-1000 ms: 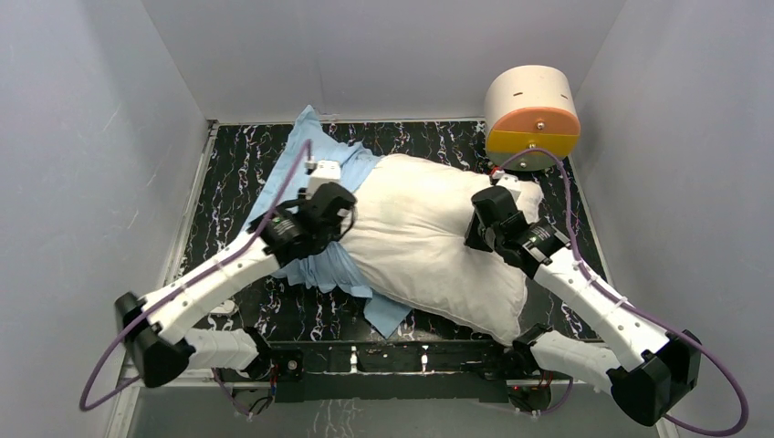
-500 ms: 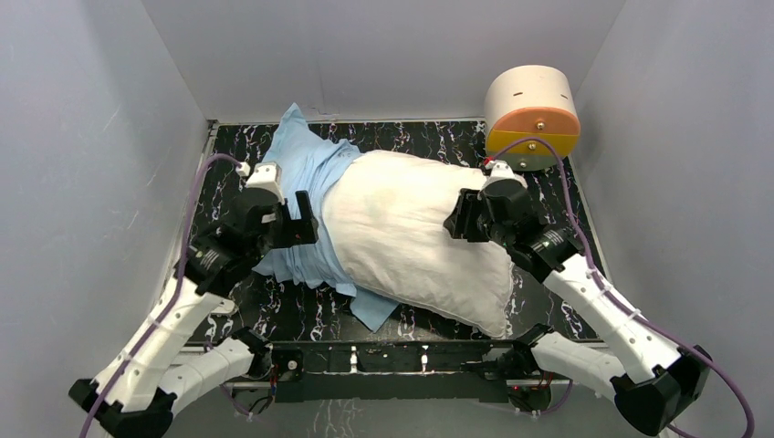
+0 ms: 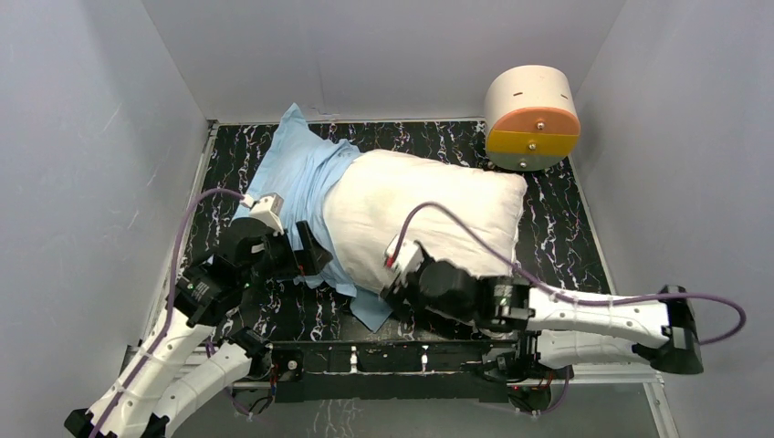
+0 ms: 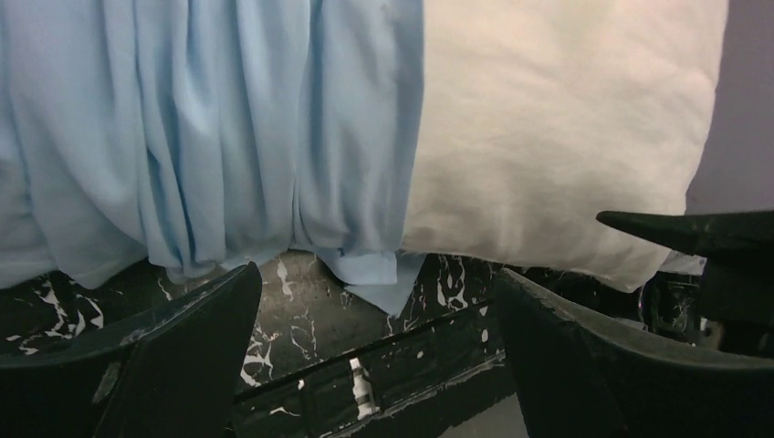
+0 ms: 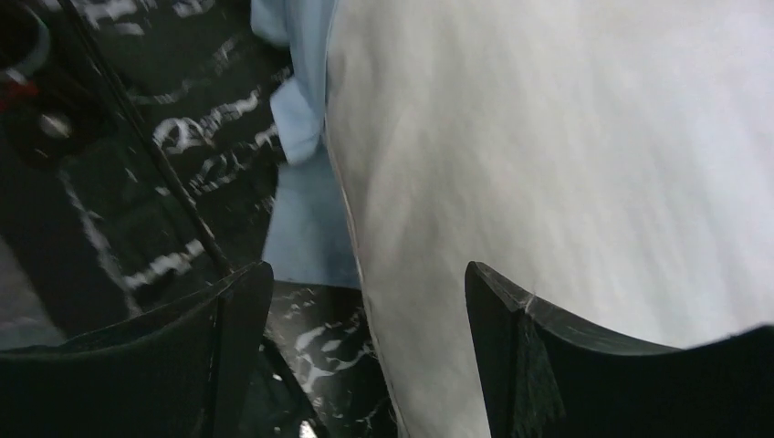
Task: Remove the pillowcase from the pillow
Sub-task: Remove the pillow from the pillowcase.
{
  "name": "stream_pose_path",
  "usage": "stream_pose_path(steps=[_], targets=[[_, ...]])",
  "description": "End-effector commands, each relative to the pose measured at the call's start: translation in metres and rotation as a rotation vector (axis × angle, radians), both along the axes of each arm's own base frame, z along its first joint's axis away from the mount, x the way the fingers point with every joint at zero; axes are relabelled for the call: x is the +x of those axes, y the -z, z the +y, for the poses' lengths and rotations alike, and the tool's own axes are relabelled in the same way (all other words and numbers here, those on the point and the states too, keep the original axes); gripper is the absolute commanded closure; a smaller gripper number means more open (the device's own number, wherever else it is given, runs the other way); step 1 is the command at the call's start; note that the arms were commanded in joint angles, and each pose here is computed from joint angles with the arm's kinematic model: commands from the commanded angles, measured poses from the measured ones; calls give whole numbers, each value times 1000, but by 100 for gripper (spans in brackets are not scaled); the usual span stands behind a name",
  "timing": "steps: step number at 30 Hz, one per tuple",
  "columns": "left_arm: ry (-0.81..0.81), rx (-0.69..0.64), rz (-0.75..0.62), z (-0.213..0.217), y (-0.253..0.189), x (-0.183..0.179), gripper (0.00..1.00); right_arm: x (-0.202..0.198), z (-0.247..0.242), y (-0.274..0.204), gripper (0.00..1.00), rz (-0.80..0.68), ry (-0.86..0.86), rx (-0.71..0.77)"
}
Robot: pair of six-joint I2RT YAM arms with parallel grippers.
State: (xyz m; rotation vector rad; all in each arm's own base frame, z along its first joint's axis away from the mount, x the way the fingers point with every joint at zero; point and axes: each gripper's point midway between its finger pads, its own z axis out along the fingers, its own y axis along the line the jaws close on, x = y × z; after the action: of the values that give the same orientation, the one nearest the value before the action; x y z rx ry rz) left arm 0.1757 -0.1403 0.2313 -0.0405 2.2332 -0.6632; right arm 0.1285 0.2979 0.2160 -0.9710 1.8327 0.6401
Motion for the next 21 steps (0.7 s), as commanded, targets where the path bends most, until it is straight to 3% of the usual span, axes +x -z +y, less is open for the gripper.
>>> stream_pose_path(steps=[1, 6, 10, 12, 14, 18, 21], targets=[[32, -80, 89, -11, 20, -16, 2, 30, -23, 18, 15, -393, 225, -226], [30, -124, 147, -18, 51, -21, 2, 49, -46, 55, 18, -483, 382, -404], [-7, -156, 175, -21, 69, -18, 2, 55, -44, 70, 54, -499, 469, -396], [-19, -185, 178, -23, 78, -18, 2, 55, -40, 69, 80, -479, 500, -349], [-25, -199, 182, -24, 88, -18, 2, 57, -39, 60, 100, -462, 545, -283], [3, -223, 203, -30, 127, -21, 2, 54, -31, 30, 100, -367, 604, -115], [65, -421, 171, -55, 124, -21, 2, 44, -13, 13, 100, -281, 508, 10]])
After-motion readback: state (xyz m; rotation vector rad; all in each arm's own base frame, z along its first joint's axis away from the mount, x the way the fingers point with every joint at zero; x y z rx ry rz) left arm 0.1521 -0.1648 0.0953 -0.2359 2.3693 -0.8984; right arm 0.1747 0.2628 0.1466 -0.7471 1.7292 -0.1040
